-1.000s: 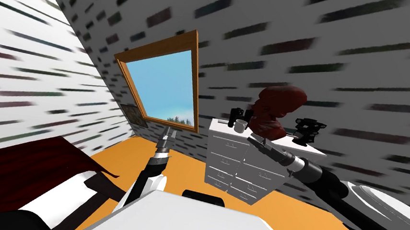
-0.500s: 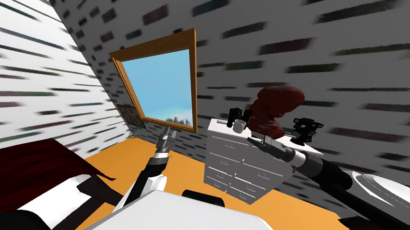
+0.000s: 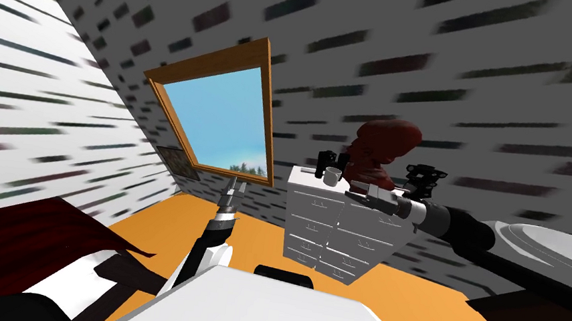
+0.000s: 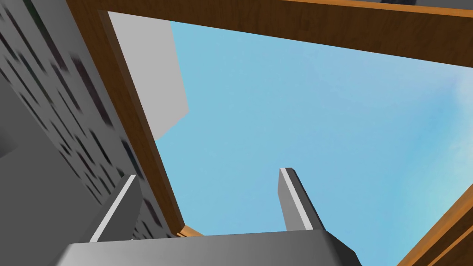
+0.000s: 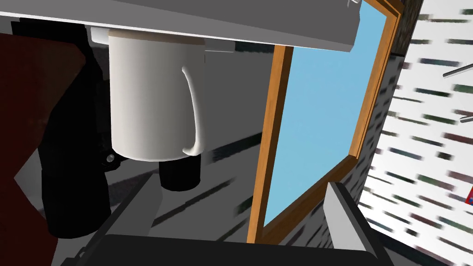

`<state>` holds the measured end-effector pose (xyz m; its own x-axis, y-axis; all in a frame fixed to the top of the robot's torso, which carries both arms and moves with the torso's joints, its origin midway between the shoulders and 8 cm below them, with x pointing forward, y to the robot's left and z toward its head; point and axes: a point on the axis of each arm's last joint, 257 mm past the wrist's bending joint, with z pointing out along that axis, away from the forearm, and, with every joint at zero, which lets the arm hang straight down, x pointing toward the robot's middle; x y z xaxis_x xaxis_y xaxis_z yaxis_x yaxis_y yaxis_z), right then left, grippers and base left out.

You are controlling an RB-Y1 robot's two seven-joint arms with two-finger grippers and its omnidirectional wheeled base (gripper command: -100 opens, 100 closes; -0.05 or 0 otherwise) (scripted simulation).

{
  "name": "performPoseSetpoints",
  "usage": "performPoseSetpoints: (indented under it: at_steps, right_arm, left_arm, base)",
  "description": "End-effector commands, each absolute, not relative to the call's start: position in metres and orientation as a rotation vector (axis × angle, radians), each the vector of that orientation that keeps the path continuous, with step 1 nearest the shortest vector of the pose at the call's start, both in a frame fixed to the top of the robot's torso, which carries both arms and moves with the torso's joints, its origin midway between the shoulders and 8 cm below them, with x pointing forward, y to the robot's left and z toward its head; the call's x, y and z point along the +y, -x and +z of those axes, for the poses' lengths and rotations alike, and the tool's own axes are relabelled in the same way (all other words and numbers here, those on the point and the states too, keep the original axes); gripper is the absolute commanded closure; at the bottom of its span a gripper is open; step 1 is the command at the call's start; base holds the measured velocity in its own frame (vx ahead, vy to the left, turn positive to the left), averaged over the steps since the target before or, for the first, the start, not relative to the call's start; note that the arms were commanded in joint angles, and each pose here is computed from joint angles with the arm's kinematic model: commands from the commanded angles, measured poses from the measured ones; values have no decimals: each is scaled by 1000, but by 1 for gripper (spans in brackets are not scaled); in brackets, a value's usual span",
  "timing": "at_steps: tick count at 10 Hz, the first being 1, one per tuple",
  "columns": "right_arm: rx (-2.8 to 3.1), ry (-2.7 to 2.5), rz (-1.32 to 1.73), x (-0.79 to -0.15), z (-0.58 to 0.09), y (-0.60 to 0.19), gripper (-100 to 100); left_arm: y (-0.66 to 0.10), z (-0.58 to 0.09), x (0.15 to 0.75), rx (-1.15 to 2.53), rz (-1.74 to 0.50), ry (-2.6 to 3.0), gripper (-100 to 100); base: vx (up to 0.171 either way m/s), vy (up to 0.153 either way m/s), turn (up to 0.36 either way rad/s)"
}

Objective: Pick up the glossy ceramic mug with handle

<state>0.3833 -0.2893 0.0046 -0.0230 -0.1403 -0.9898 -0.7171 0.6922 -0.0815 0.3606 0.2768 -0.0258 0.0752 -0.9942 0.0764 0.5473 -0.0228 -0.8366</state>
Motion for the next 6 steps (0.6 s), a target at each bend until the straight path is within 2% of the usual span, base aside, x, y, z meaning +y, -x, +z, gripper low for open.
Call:
performPoseSetpoints:
  at_steps: [1, 6]
  right_arm:
    - [1565, 759, 518, -288, 5, -385, -100]
    - [1611, 947, 364, -293, 17, -397, -100]
  left_arm:
    - [-361, -26, 277, 686, -1397, 853, 0]
    - [-361, -26, 277, 686, -1397, 853, 0]
  base:
    - [8, -2, 4]
    - [21, -4, -34]
